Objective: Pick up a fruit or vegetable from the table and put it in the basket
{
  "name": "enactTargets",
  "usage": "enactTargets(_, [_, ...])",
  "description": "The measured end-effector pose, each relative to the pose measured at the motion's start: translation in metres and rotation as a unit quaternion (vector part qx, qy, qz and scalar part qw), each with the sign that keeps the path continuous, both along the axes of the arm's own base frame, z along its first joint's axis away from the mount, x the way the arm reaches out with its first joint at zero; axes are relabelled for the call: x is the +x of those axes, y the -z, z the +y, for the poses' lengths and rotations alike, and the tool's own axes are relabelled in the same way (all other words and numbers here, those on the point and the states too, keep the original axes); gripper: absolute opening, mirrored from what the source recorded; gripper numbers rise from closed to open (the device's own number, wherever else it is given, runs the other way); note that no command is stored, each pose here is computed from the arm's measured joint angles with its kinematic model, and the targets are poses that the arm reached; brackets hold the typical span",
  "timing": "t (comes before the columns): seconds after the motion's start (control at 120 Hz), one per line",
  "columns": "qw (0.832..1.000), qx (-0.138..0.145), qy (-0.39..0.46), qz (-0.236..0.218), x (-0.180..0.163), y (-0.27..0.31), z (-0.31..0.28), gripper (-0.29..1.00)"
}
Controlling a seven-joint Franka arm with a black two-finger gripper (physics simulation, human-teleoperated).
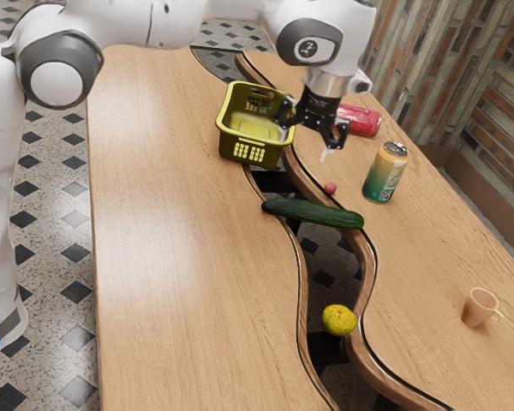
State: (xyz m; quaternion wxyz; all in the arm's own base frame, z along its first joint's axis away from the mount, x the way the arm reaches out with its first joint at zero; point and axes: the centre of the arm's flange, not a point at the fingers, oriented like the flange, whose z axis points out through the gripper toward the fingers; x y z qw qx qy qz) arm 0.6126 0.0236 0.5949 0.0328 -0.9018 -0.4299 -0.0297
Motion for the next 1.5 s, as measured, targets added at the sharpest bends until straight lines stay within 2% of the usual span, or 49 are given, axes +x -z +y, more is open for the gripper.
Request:
enactTargets(0.1, [0.995, 0.011, 0.098, 0.004, 0.011, 0.016, 0.001, 0.7])
enactTargets(0.225, [0.978, 0.009, 0.206, 0.021, 0.015, 0.04, -0.004, 0.7])
enactTargets(0.367, [0.952, -0.001, 0.303, 0.033, 0.019, 0.077, -0.001, 0.7])
enactTargets(0.533, [0.925, 0.009, 0.379, 0.02, 0.035, 0.095, 0.035, 0.7])
enactTargets(0.692, [0.888, 0.014, 0.46, 0.015, 0.049, 0.118, 0.024, 0.7])
enactTargets(0.892, [0.855, 0.011, 0.519, 0.004, 0.065, 0.152, 0.024, 0.7])
enactTargets(1.267, [0.816, -0.001, 0.578, -0.016, 0.078, 0.185, 0.024, 0.7])
enactTargets(1.442, [0.815, -0.018, 0.578, -0.039, 0.079, 0.189, 0.033, 0.48])
enactTargets(1.5, [0.814, -0.024, 0.579, -0.042, 0.08, 0.193, 0.034, 0.46])
